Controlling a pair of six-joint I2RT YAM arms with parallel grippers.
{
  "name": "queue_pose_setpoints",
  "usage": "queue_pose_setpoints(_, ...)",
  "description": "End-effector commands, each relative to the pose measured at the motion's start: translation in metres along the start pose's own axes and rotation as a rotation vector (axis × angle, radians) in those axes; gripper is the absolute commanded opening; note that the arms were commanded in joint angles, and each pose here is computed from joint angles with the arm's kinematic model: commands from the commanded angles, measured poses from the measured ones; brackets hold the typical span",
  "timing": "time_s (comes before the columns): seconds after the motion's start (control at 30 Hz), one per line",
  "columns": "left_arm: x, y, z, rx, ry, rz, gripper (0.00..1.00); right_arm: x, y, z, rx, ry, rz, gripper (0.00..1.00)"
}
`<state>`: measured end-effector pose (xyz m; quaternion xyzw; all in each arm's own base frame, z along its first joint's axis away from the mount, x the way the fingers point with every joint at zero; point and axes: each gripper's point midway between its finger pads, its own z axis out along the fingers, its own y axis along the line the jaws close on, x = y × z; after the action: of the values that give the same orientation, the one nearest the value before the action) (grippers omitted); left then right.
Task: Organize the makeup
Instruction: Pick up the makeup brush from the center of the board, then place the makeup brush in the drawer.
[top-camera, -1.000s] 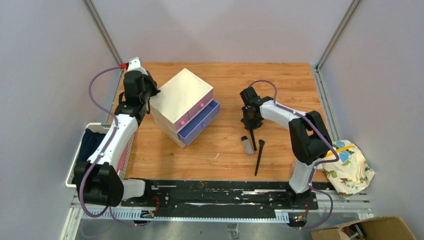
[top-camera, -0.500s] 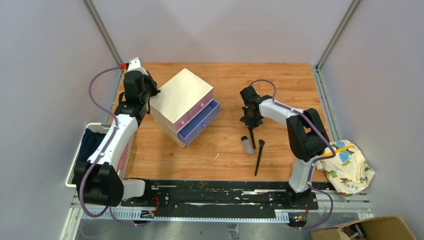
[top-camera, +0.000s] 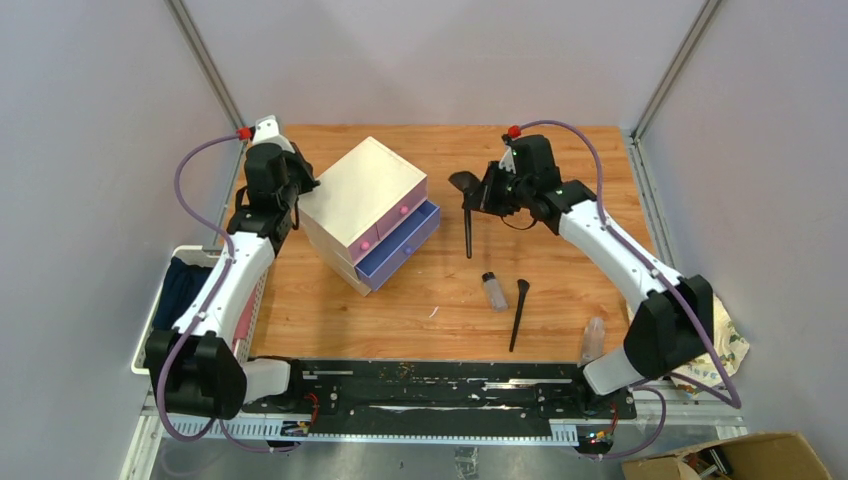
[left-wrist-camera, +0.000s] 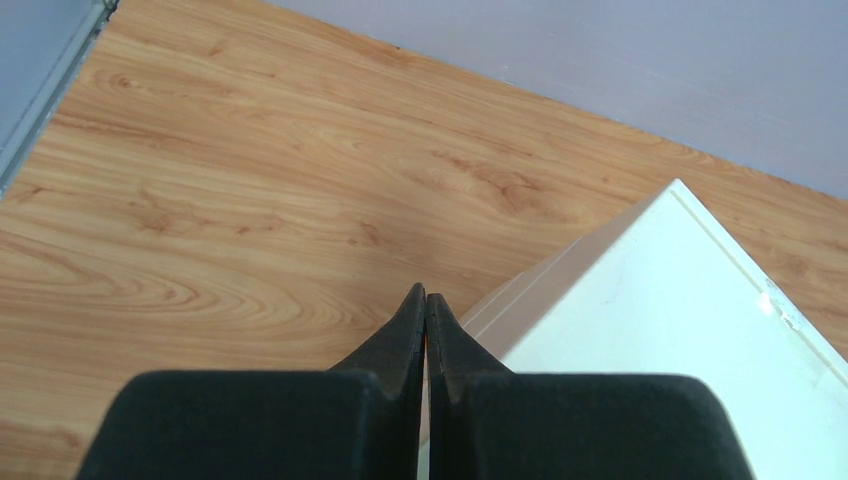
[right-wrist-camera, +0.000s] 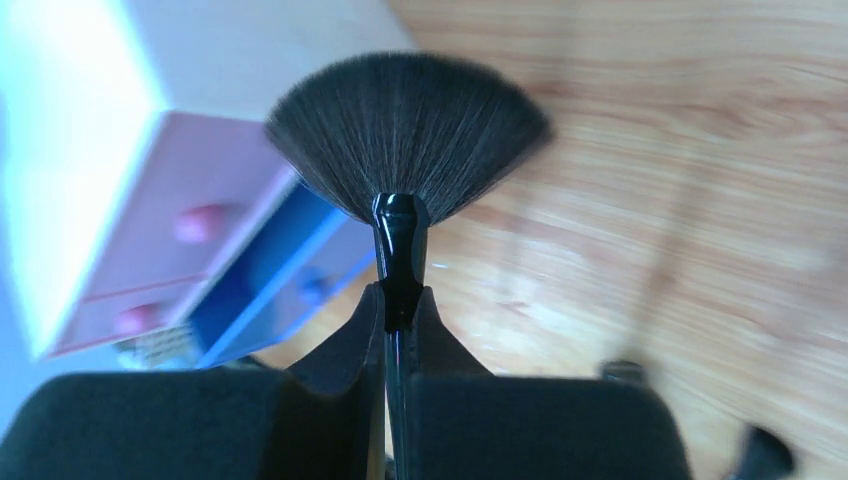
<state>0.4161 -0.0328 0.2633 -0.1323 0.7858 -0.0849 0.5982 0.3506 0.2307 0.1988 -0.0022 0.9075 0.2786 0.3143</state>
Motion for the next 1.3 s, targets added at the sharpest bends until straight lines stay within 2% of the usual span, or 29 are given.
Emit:
queue_pose_setpoints(0.0, -0.002, -0.003, -0.01, 0.013, -0.01, -0.004, 0.0, -0.007, 0.067, -0.022, -0.358, -0.035, 0.15, 0.0)
queue_pose_setpoints(0.17, -0.006, -0.005, -0.015, 0.023, -0.018, -0.011, 0.0, -0.003, 0.103, -0.026, -0.55, -0.033, 0.281, 0.0)
queue_pose_setpoints(0.27, -0.007, -0.005, -0.017, 0.025, -0.021, -0.013, 0.0, 0.002, 0.117, -0.026, -0.605, -0.028, 0.365, 0.0)
queue_pose_setpoints(0.5, -0.008, -0.006, -0.021, 0.034, -0.027, -0.017, 0.0, 0.016, 0.123, -0.021, -0.477, -0.031, 0.463, 0.0)
queue_pose_setpoints(0.73, -0.009, -0.007, -0.025, 0.037, -0.036, -0.021, 0.0, 0.019, 0.124, -0.013, -0.392, -0.013, 0.475, 0.0)
queue_pose_setpoints(0.87, -0.009, -0.006, -0.025, 0.037, -0.038, -0.022, 0.0, 0.028, 0.122, 0.002, -0.346, 0.04, 0.479, 0.0)
queue_pose_setpoints(1.27, -0.007, -0.005, -0.025, 0.032, -0.039, -0.016, 0.0, 0.045, 0.134, 0.037, -0.298, 0.112, 0.471, 0.0)
